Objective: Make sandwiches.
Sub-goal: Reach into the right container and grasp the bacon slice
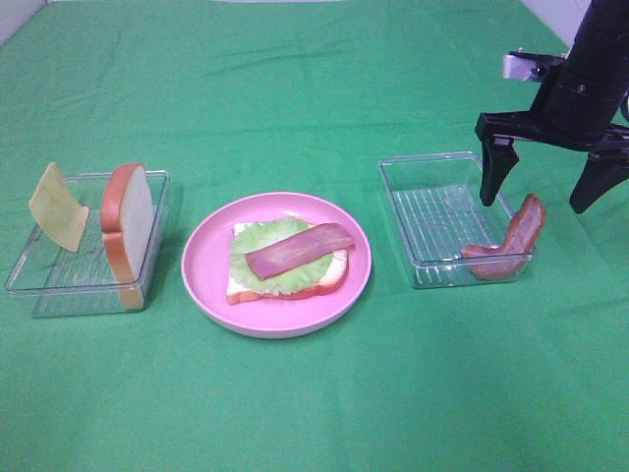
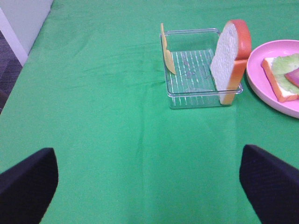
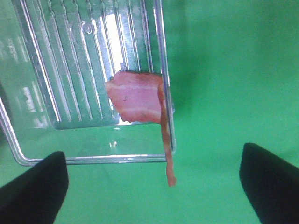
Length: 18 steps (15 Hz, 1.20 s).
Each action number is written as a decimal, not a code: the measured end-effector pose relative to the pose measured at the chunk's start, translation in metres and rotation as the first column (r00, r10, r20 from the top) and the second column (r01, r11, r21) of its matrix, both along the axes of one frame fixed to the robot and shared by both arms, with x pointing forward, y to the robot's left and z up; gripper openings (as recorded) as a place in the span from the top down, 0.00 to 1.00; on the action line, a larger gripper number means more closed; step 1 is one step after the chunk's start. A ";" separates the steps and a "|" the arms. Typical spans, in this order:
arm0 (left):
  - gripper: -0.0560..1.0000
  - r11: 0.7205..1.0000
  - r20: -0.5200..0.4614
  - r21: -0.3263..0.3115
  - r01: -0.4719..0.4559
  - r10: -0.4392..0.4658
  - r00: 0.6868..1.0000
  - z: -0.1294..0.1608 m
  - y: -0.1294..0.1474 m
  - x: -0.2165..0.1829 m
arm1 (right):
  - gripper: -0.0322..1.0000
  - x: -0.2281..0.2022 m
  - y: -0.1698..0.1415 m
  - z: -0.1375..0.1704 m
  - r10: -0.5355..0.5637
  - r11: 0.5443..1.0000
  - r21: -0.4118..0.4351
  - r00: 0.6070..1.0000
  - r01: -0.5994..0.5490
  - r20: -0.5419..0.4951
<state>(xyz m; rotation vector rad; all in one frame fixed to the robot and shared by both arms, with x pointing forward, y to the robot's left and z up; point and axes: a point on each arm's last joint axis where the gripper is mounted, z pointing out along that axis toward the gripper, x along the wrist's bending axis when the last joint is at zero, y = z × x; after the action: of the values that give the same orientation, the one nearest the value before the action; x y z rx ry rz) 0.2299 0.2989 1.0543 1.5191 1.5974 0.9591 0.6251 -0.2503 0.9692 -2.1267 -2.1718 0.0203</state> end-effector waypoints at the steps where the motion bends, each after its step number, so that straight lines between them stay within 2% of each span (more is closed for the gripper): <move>1: 0.01 1.000 0.000 0.000 0.000 0.000 1.000 0.000 0.000 0.000 | 0.08 0.001 0.000 -0.005 0.000 1.000 -0.002 1.000 0.000 -0.015; 5: 0.01 1.000 0.000 0.000 0.000 0.000 1.000 0.000 0.000 0.000 | 0.14 0.003 0.000 -0.018 0.013 1.000 -0.002 0.999 -0.013 -0.043; 8: 0.01 1.000 0.000 0.000 0.000 0.000 1.000 0.000 0.000 0.000 | 0.32 0.003 0.000 -0.018 0.020 1.000 -0.001 0.999 -0.020 -0.039; 10: 0.01 1.000 0.000 0.000 0.000 0.000 1.000 0.000 0.000 0.000 | 0.40 0.003 0.000 -0.018 0.021 1.000 -0.001 0.999 -0.021 -0.038; 15: 0.01 1.000 0.000 0.000 0.000 0.000 1.000 0.000 0.000 0.000 | 0.43 0.003 0.000 -0.018 0.021 1.000 -0.001 0.999 -0.021 -0.039; 17: 0.01 1.000 0.000 0.000 0.000 0.000 1.000 0.000 0.000 0.000 | 0.50 0.003 0.000 -0.018 0.021 1.000 -0.001 0.999 -0.021 -0.045; 18: 0.01 1.000 0.000 0.000 0.000 0.000 1.000 0.000 0.000 0.000 | 0.64 0.003 0.000 -0.018 0.022 1.000 -0.003 0.999 -0.022 -0.046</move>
<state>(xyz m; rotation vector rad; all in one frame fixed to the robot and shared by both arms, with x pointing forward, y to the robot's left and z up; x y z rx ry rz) 0.2299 0.2989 1.0543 1.5191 1.5974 0.9591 0.6278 -0.2501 0.9513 -2.0823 -2.1713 0.0746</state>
